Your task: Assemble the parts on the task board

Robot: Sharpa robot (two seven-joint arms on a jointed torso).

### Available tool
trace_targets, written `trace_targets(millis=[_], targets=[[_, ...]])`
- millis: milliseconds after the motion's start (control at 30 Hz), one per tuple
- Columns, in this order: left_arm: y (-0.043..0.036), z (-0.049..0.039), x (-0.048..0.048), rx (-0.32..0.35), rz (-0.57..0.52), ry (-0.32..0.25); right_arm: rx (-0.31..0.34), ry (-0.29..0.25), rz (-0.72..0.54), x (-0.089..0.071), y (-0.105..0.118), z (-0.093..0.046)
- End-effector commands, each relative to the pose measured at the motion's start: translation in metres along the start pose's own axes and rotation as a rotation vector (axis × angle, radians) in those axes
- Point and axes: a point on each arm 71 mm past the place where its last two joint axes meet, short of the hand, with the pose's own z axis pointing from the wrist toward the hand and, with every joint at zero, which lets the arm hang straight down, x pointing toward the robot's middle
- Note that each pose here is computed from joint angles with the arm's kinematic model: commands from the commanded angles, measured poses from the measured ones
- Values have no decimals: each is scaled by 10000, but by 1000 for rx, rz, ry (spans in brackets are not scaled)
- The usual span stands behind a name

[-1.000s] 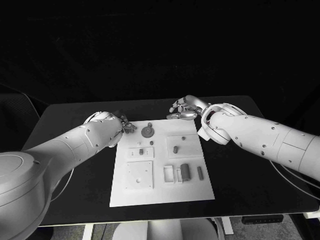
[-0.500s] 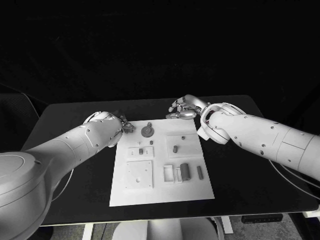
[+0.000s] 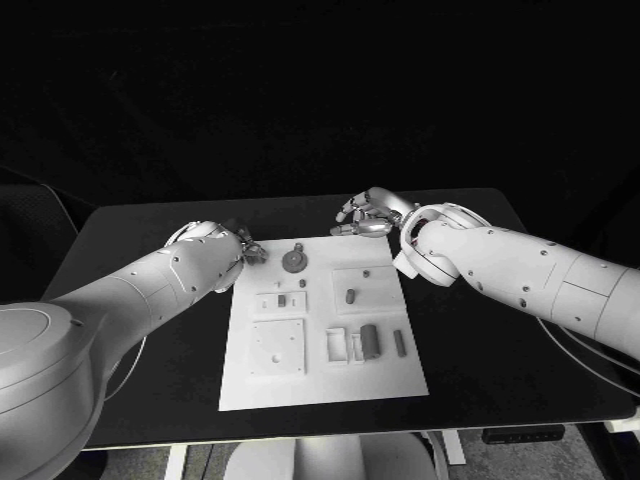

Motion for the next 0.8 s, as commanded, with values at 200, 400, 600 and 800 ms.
trace_targets(millis=[200, 400, 600, 800], targets=[[20, 2, 18, 1, 7, 15, -4, -1, -5, -11, -2, -6], [24, -2, 25, 0, -40, 27, -3, -4, -6, -27, -11, -10], [35, -9, 17, 0, -83, 33, 3, -9, -8, -53, -36, -21], [20, -33, -52, -3, -134, 44, 13, -15, -11, -90, -82, -33]])
